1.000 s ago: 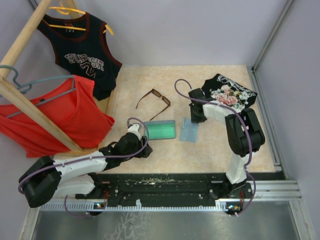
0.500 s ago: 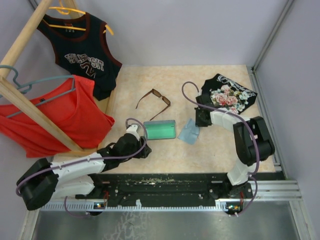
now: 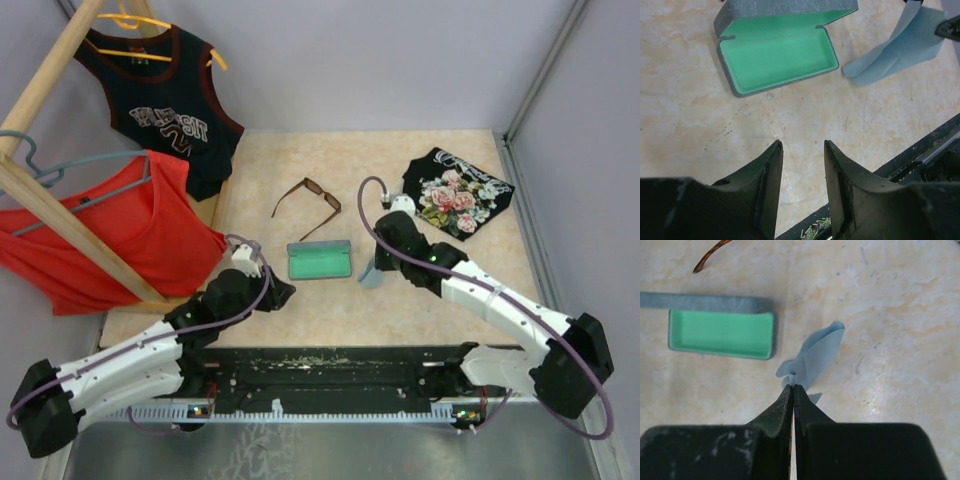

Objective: Organize the sunglasses
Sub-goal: Pick up the glasses cleaning cloth from the center of the board, then place the glasses cleaning cloth at the center of the board.

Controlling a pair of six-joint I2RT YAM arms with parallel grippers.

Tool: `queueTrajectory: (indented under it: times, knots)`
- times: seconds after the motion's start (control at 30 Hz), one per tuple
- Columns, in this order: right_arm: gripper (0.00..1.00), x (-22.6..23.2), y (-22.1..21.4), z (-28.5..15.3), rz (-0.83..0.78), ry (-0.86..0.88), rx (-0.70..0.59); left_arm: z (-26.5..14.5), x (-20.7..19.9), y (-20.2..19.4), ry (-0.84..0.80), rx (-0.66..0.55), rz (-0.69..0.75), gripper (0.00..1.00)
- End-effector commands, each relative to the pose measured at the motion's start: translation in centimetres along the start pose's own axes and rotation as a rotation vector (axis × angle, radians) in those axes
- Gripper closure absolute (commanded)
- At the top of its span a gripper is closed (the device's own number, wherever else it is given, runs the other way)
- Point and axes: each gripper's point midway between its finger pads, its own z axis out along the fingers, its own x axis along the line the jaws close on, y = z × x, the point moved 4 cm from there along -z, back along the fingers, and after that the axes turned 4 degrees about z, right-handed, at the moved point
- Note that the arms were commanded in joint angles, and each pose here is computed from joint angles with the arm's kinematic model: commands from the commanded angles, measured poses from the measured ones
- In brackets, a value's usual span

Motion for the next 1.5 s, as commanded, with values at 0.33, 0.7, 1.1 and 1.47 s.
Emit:
queueTrajectory:
  times: [0.33, 0.7, 1.1, 1.47]
  knots:
    - [1.0, 14.5, 1.0, -6.5, 0.034, 0.399, -0.051, -2.7, 1.8, 0.3, 0.078, -0.042, -0.062, 0.65]
    - [1.0, 8.7, -7.7, -1.0, 0.222, 0.259, 0.003, -2.7, 2.5, -0.4, 0.112, -0.018, -0.053, 0.65]
    - [1.0, 3.3, -11.3, -0.7, 0.245, 0.096, 0.032, -1.4, 2.0, -1.5, 0.077, 0.041, -0.021, 0.6]
    - [0.97, 0.8, -14.1, -2.2, 0.206, -0.009, 0.148, 0.7, 0.3, -3.0, -0.013, 0.154, 0.007, 0.55]
